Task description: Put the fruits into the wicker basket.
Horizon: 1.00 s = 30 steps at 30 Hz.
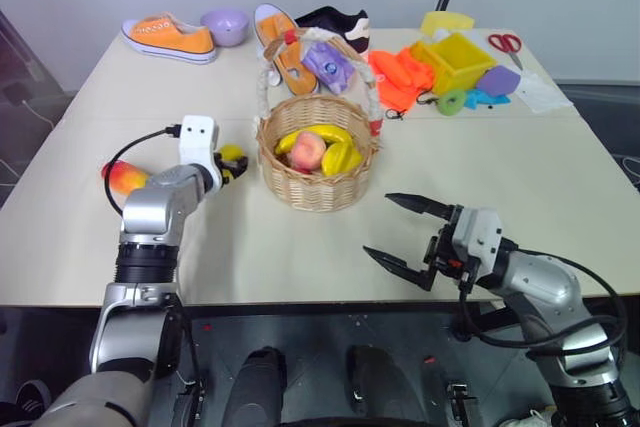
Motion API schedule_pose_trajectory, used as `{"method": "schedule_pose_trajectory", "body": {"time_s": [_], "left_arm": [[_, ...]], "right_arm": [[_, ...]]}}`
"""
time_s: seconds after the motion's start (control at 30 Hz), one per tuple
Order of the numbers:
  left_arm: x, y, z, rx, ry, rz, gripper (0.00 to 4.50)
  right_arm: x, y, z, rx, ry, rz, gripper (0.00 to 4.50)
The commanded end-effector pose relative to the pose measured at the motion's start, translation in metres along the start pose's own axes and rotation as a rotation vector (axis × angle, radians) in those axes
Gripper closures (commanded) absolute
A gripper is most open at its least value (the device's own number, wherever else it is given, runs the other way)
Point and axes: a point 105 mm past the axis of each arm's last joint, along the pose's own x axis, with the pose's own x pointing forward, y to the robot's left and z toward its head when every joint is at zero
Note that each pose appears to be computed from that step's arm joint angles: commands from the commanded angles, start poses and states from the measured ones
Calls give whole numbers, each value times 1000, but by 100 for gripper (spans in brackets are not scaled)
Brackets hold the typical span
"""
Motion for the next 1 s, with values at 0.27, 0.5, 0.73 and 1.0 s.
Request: {"method": "schedule_pose_trajectory", "body": {"time_s": [0.27, 0.5, 0.73, 1.0], "left_arm": [[6, -1, 2, 30, -21, 4, 58], [6, -3, 2, 32, -24, -7, 58], [-4, 7, 3, 48, -48, 20, 235], [-63, 25, 28, 98, -223, -63, 235]], "right_arm": [[11, -8, 17, -43, -47, -7, 7], [9, -11, 17, -52, -47, -16, 7], [10, -15, 15, -57, -38, -26, 0], [3, -35, 17, -56, -62, -135, 0]]}}
